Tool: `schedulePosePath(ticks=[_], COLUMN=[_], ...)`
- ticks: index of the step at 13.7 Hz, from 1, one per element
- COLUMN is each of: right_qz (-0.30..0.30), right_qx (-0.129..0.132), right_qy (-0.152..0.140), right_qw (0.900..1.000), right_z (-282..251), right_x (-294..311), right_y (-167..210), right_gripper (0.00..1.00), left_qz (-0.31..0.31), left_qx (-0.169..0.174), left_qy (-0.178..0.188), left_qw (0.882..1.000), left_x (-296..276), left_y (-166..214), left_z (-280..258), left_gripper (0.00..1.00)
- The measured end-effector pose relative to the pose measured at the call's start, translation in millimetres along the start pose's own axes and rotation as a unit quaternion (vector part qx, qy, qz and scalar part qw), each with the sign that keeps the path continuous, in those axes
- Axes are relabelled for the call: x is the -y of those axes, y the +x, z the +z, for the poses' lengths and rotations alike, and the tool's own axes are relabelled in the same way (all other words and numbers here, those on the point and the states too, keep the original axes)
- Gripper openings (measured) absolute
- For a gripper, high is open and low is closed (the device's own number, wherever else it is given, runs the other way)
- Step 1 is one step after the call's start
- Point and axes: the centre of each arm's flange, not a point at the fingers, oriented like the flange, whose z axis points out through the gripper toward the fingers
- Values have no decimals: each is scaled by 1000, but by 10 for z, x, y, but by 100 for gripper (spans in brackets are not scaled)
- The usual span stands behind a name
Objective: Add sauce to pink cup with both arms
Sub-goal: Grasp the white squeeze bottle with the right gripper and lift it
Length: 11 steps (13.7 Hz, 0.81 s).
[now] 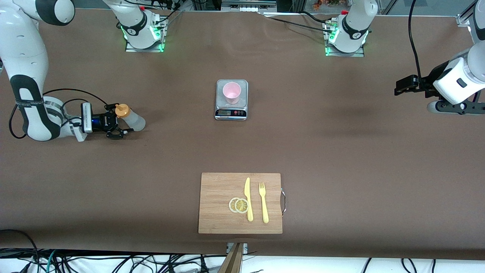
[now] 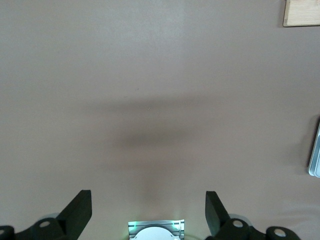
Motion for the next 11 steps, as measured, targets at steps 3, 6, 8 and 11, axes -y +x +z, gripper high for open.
schedulePosePath(ticks=[3, 6, 8, 11], right_qz=[-6, 6, 11, 40], right_qx=[-10, -11, -3, 13], right_qy=[14, 20, 24, 36], right_qw=[1000, 1000, 1000, 998], right_z=[249, 279, 253, 257], right_x=[-124, -150, -222, -354], right_y=[18, 18, 74, 184], right_gripper=[100, 83, 60, 37], left_qz=[2, 2, 2, 2], left_qx=[0, 0, 0, 1], left_qy=[0, 0, 0, 0], left_qw=[1000, 1000, 1000, 1000], left_x=[-15, -15, -14, -14], left_y=[1, 2, 2, 3], left_z=[2, 3, 4, 5], left_gripper=[100, 100, 100, 100])
